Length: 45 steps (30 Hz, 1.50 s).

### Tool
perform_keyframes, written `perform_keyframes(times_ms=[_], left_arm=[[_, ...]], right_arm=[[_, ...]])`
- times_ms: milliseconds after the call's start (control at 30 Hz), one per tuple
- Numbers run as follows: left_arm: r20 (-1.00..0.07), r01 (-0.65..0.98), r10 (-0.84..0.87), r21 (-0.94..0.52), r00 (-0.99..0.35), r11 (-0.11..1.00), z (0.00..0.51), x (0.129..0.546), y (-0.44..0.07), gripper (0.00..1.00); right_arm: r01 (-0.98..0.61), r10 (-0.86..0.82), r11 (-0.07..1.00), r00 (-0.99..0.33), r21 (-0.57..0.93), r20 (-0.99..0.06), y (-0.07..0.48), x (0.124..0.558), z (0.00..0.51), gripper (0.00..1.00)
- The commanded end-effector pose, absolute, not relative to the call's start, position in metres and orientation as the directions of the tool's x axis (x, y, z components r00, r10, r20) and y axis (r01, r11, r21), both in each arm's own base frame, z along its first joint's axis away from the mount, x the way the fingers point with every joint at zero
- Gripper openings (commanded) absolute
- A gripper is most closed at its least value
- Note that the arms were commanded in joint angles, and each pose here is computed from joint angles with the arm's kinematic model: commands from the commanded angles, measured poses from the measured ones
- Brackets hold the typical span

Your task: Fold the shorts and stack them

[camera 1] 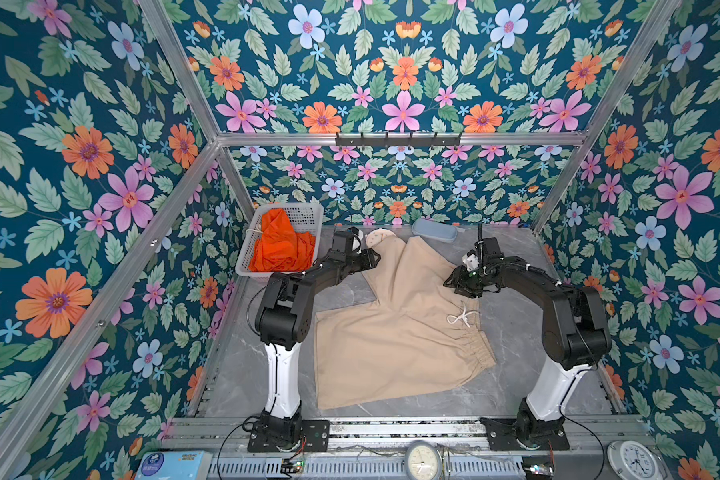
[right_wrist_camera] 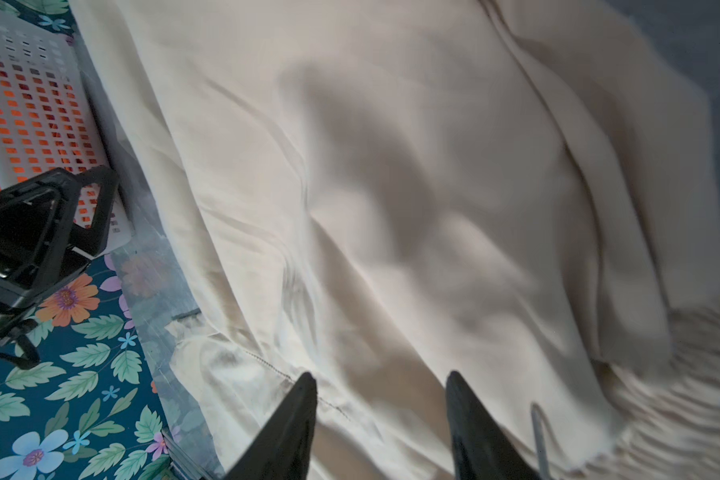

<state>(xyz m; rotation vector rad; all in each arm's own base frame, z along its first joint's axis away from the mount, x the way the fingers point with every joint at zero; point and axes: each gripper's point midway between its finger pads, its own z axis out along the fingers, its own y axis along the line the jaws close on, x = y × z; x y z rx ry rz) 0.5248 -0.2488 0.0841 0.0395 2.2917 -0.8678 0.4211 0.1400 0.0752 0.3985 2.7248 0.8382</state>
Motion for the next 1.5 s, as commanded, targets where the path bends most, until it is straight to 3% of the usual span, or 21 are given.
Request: perform_keyframes(times_ms=[0,300,700,1167,1467], left_arm=[[-0.588,0.234,-0.207,-0.584,-0.782,0.777,0.068,0.535,-0.253,0.54],[-0.527,0.112,-0.202,-0.503,-0.825,0.857,0.016,0.5,-0.218,0.54],[-0.504,-0.044,-0.268,-0.411,-0.821,0.91,-0.003,0.439,-0.138,0.55],[-0.443,-0.028,-0.285,-0.503,-0.85,0.864,0.003,0.381,-0.15,0.56],[-0.601,0.128,-0.248,-0.513,-0.76,0.849,0.089,0.436,-0.171,0.58]], right_arm=[[0.191,0.346,0.783,-0.925,0.592,-0.159,0.139,0.432,0.066,0.5],[0.351,0.44,0.78,-0.896,0.517,-0.055,0.096,0.408,0.015,0.5],[0.379,0.457,0.79,-0.888,0.482,-0.05,0.085,0.385,0.009,0.5],[0.354,0.442,0.792,-0.894,0.498,-0.069,0.09,0.371,0.027,0.51],[0.232,0.389,0.813,-0.899,0.534,-0.202,0.105,0.406,0.089,0.51]])
